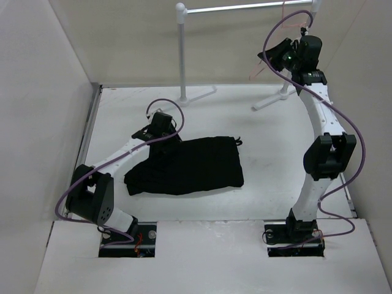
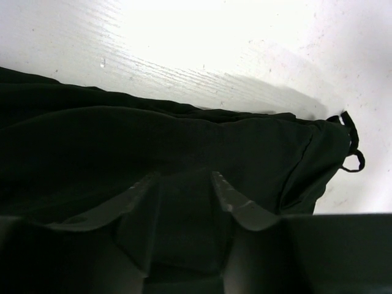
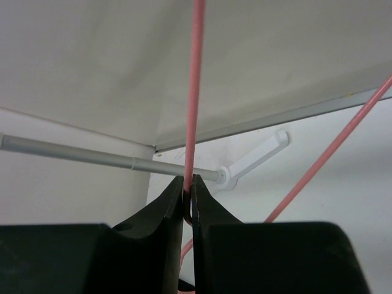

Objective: Place the trousers on the hanger
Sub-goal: Pick up the hanger from the clothesline.

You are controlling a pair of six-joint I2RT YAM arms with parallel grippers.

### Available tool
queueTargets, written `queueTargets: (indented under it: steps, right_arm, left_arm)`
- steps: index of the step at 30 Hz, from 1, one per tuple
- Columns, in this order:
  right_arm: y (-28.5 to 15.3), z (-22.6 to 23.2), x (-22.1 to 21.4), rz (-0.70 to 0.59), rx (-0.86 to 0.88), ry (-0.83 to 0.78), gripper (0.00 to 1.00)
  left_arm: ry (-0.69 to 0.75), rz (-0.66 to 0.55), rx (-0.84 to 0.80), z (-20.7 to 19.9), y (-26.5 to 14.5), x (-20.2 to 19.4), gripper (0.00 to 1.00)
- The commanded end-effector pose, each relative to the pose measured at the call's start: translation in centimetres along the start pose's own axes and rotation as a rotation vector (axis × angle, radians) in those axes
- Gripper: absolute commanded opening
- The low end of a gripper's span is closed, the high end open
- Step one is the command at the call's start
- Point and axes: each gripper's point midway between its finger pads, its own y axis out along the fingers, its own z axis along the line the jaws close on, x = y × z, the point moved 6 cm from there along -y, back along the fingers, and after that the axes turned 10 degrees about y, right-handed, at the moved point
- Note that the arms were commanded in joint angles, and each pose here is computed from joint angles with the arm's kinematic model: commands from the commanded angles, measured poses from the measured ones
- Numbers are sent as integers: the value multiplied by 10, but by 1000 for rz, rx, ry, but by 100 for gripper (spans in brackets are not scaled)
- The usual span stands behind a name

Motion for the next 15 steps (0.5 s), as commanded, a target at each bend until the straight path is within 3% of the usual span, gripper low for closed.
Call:
queueTargets:
  steps: [1, 6, 15]
  right_arm:
    - [-36, 70, 19, -58, 201, -100, 13]
    - [-57, 77, 14, -51, 197, -120, 12]
    - [-93, 46, -37, 43, 110, -143, 12]
  left_arm:
    - [9, -62, -60, -20, -10, 24, 39]
    - [23, -124, -99, -35, -27, 53, 50]
    - [124, -235, -277, -105, -82, 102, 58]
